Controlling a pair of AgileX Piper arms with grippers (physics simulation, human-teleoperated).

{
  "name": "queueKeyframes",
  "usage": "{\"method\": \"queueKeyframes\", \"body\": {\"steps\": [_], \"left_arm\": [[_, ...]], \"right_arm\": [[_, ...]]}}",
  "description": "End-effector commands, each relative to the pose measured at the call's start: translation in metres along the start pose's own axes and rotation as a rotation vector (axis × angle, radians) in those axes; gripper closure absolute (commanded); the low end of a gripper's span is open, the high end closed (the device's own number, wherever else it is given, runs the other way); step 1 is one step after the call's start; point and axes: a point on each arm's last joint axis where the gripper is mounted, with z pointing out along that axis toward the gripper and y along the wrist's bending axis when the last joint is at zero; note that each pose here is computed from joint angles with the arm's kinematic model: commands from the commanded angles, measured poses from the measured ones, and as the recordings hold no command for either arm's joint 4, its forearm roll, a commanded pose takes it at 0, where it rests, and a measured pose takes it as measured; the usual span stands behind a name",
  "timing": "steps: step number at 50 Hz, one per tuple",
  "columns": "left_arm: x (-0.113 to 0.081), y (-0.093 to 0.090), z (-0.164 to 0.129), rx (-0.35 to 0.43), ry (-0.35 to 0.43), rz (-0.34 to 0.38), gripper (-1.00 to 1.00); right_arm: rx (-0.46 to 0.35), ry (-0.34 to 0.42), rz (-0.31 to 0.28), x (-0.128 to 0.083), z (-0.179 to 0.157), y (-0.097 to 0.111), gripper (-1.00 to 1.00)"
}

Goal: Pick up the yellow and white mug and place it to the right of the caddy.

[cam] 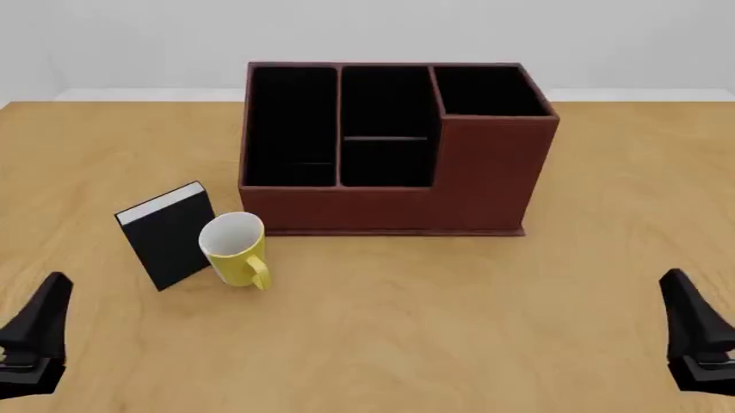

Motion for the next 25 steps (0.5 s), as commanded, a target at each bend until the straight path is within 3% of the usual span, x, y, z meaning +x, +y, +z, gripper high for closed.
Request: {"method": "queueKeyframes", "body": {"steps": [1,14,19,25], "left_arm": [[0.0,0.0,0.0,0.0,0.001,0.0,-1.0],[0.0,0.0,0.0,0.0,0.001,0.001,-1.0],[0.0,0.0,0.0,0.0,0.001,0.001,-1.0],[0.0,0.0,0.0,0.0,0.001,0.001,-1.0]], "right_arm": [[0.008,0.021,-0.002,0.003,-0.001,0.0,-1.0],[-0.019,0.041,-0.004,0.004,0.002,0.001,-1.0],[-0.053,0.113,0.003,0.008,0.019,0.004,-1.0],[-0.109,0.148,0.018,0.011,0.029,0.01,-1.0]]}}
